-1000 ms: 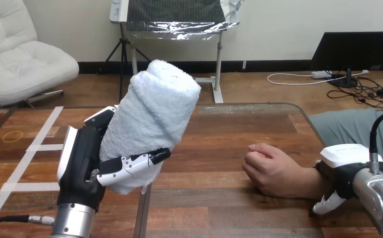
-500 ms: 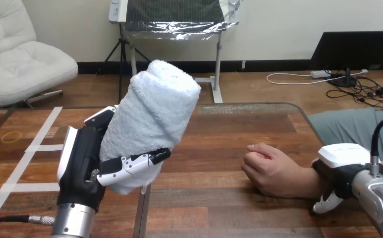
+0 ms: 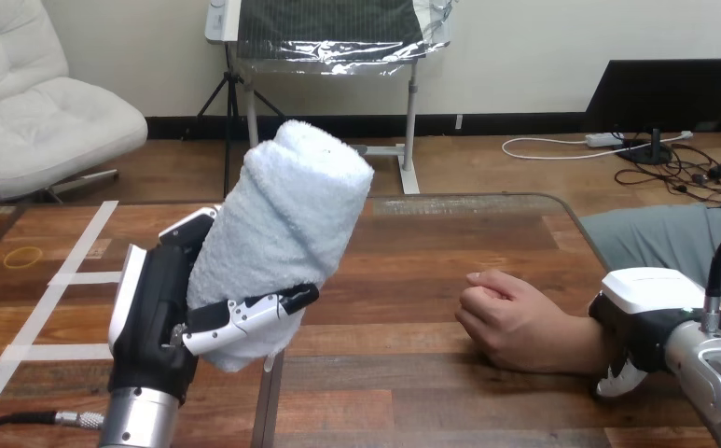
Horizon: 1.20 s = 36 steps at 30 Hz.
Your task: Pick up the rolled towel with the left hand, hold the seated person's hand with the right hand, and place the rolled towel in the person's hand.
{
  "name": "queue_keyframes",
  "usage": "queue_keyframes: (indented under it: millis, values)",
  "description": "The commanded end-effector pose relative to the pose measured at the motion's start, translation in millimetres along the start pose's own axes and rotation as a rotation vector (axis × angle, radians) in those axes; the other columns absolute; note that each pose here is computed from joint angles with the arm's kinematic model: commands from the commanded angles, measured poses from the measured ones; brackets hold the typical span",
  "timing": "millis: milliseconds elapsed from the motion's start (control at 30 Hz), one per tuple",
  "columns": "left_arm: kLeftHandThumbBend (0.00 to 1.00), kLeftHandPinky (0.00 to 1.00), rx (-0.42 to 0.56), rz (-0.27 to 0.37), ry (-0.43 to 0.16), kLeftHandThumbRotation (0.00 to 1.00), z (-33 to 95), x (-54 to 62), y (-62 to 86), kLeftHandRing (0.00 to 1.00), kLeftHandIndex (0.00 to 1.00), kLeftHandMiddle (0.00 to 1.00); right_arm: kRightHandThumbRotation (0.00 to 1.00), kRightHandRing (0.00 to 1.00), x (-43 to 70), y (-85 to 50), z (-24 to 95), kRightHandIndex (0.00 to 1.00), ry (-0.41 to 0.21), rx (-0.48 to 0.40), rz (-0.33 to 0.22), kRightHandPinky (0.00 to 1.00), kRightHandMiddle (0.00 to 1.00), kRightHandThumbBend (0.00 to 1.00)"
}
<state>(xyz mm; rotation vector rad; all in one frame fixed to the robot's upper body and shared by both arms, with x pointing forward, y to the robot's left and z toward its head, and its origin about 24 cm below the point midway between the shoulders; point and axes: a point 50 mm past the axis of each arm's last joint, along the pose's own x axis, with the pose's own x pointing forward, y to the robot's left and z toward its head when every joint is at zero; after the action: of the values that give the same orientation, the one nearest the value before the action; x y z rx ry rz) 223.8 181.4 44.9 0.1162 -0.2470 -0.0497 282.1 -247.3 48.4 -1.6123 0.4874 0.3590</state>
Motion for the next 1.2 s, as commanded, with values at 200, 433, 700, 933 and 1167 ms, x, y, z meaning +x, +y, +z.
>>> queue_keyframes:
  millis: [200,433,700,933,1167]
  values:
    - [0.66,0.41,0.012,0.011,-0.068,0.03,10.0,19.1,1.5,0.42,0.52,0.46,0.04,0.3,5.5,-3.7,-5.1,0.53,0.035,0.045,-0.03,0.2,0.42,0.69]
    - [0.66,0.4,-0.002,0.006,-0.025,0.03,4.1,23.0,1.5,0.41,0.52,0.46,0.01,0.3,5.2,-2.6,-7.0,0.49,0.035,0.058,-0.063,0.2,0.41,0.69]
    - [0.66,0.39,0.011,0.0,0.026,0.04,-3.1,29.0,0.4,0.41,0.51,0.45,0.0,0.29,4.0,-2.0,-9.5,0.48,0.031,0.079,-0.086,0.19,0.4,0.68]
    - [0.66,0.39,0.017,-0.016,0.06,0.02,-9.7,34.2,-1.9,0.41,0.5,0.44,0.0,0.25,1.6,-2.1,-12.3,0.41,0.028,0.099,-0.095,0.15,0.35,0.67]
    - [0.66,0.39,0.029,-0.028,0.088,0.0,-15.3,38.0,-5.1,0.41,0.5,0.44,0.0,0.21,-1.5,-3.7,-14.2,0.36,0.032,0.111,-0.104,0.13,0.31,0.65]
